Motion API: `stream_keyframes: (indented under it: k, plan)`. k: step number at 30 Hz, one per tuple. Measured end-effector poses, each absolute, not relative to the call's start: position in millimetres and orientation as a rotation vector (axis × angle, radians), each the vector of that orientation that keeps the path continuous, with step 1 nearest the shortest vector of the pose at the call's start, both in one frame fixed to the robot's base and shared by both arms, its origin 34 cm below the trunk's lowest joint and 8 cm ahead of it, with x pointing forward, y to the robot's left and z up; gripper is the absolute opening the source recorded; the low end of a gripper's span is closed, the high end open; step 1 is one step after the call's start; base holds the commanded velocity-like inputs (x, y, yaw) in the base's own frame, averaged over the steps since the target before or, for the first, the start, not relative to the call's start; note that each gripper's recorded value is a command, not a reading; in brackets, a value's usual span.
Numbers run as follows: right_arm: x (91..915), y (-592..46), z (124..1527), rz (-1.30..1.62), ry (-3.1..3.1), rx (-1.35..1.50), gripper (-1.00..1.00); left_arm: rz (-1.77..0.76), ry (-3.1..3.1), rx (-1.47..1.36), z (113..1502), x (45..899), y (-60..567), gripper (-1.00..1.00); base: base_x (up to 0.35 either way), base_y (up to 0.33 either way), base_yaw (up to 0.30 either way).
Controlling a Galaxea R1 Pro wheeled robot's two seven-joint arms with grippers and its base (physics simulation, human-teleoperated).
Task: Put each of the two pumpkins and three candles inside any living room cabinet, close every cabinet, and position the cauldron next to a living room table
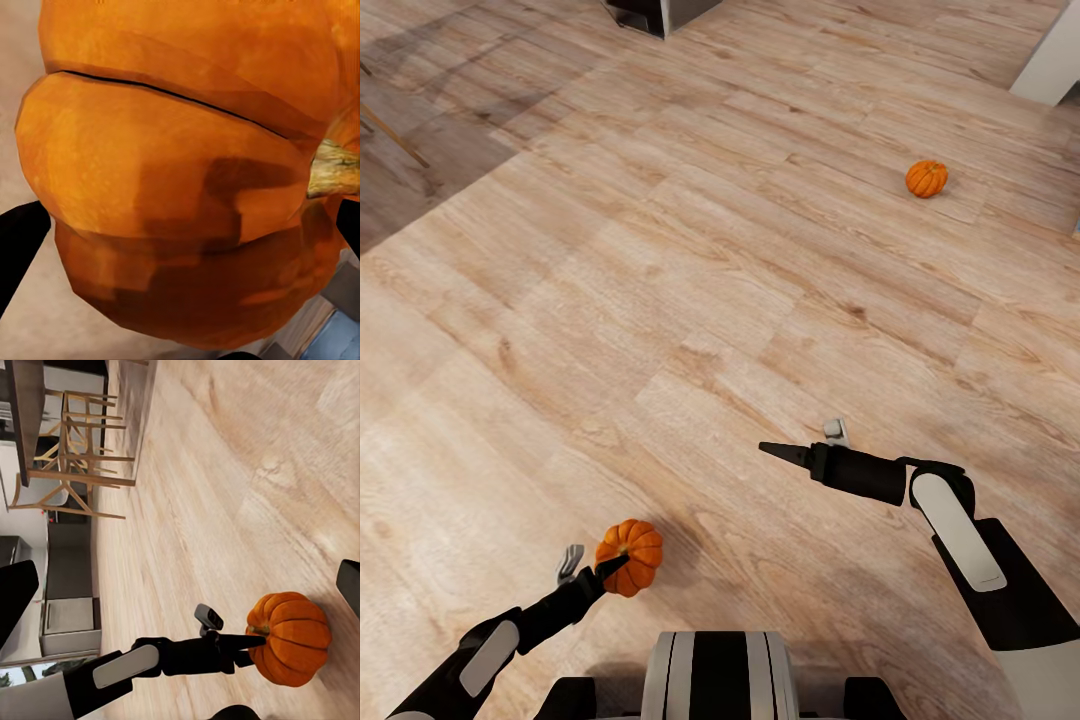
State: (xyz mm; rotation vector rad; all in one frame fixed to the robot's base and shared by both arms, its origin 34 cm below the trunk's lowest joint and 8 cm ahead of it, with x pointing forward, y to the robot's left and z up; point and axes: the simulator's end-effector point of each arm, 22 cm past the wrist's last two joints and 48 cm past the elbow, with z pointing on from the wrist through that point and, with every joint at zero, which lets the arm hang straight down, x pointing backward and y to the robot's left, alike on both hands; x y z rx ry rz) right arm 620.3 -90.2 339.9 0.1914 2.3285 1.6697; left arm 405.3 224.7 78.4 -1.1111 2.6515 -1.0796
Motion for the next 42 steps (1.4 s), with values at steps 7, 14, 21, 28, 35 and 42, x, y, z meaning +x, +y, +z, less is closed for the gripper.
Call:
stream_keyframes:
  k: [7, 14, 21, 28, 35, 42]
  plan:
    - [620, -91, 338, 1.669, 2.332, 0.195, 1.00, -1.080, 2.651, -1.112, 78, 405, 225, -1.00, 0.000, 0.000, 0.000]
    - [620, -90, 338, 1.670, 2.332, 0.197, 1.00, -1.073, 2.641, -1.109, 79, 408, 228, -1.00, 0.000, 0.000, 0.000]
    - [620, -91, 338, 1.670, 2.333, 0.198, 1.00, -1.074, 2.633, -1.110, 79, 409, 229, -1.00, 0.000, 0.000, 0.000]
    - [620, -90, 338, 1.671, 2.332, 0.199, 1.00, -1.071, 2.636, -1.101, 79, 409, 230, -1.00, 0.000, 0.000, 0.000]
    - [622, -90, 347, 1.665, 2.319, 0.185, 1.00, -1.050, 2.638, -1.079, 82, 414, 232, -1.00, 0.000, 0.000, 0.000]
    - [627, -91, 363, 1.655, 2.296, 0.161, 1.00, -1.060, 2.610, -1.048, 94, 429, 234, -1.00, 0.000, 0.000, 0.000]
